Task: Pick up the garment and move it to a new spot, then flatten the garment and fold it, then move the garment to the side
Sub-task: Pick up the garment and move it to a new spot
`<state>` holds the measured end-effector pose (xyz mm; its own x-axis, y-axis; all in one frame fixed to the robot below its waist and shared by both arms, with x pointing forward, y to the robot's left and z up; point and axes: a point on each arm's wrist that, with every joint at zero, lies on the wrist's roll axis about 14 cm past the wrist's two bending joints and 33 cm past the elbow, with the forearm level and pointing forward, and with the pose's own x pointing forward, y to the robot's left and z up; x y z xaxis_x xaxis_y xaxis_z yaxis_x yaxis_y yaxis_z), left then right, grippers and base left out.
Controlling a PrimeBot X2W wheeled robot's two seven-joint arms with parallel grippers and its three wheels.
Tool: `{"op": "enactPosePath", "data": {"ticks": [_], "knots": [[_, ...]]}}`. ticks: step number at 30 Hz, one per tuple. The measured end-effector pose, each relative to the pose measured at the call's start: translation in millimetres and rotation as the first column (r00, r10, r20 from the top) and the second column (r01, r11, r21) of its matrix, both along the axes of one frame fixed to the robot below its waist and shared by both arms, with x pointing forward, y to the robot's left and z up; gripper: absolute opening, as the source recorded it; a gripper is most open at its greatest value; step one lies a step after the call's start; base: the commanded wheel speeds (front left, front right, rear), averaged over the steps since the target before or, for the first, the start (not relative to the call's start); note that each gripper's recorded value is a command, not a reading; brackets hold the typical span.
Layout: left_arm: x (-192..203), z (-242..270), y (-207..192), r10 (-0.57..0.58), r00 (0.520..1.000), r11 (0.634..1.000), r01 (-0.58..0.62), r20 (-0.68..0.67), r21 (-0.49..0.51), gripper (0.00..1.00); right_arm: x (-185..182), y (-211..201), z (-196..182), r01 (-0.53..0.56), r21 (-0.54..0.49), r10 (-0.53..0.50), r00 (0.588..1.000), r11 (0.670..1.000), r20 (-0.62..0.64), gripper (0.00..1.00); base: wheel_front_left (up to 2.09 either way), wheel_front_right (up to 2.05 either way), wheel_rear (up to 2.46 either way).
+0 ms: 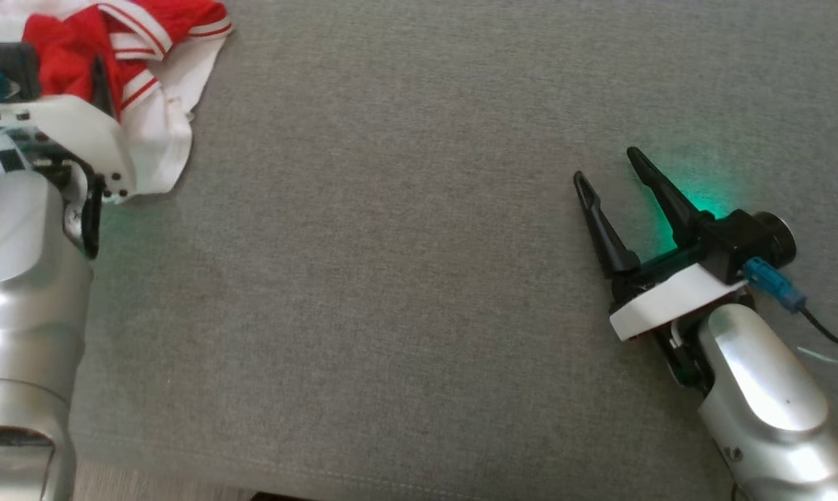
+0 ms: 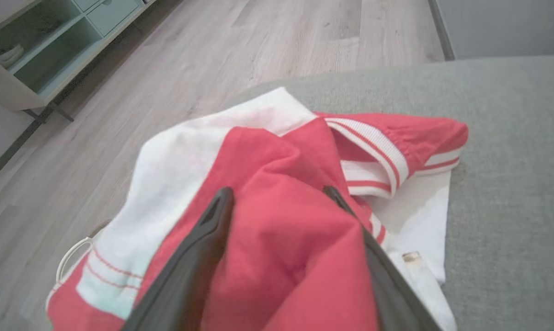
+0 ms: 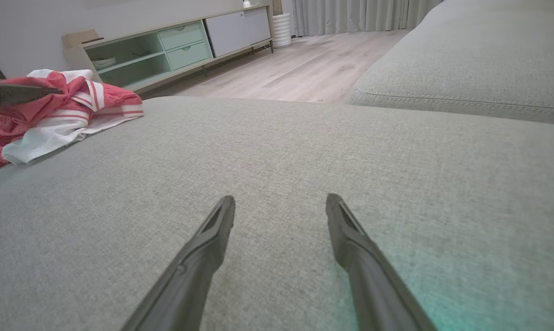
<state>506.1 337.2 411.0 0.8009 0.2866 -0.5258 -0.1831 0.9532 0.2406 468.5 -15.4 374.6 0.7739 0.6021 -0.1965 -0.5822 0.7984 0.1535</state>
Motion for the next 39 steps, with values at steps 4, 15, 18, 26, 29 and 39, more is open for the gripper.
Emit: {"op": "enactPosePath", "data": {"ticks": [4,15,18,26,29,39], "knots": [[-3,0,0,0.003,1.0,1.0,-0.003,-0.014,0.007,0.0,1,-6,2,0.018,-0.007,-0.018,1.0,1.0,0.0,1.0,0.0,0.0,0.0],[26,107,-29,-0.211,0.915,0.973,0.165,0.343,0.159,0.0,-33,-13,11,0.055,-0.011,-0.055,0.998,0.998,-0.041,1.0,0.0,0.0,0.0],[35,141,-49,-0.287,0.86,0.955,0.221,0.422,0.198,0.0,-41,-13,17,0.067,-0.002,-0.067,0.997,0.998,-0.041,1.0,0.0,0.0,0.0],[53,222,-193,-0.494,0.599,0.847,0.497,0.631,0.192,0.0,-64,-46,36,0.176,-0.004,-0.176,0.984,0.984,-0.019,1.0,0.0,0.0,0.0],[43,237,-270,-0.537,0.481,0.759,0.633,0.693,0.148,0.0,-72,-67,40,0.233,-0.012,-0.233,0.972,0.972,-0.013,1.0,0.0,0.0,0.0],[-13,168,-387,-0.556,0.465,0.564,0.82,0.689,-0.098,0.56,-96,-120,46,0.392,-0.017,-0.392,0.92,0.92,-0.006,1.0,0.0,0.0,0.0]]}}
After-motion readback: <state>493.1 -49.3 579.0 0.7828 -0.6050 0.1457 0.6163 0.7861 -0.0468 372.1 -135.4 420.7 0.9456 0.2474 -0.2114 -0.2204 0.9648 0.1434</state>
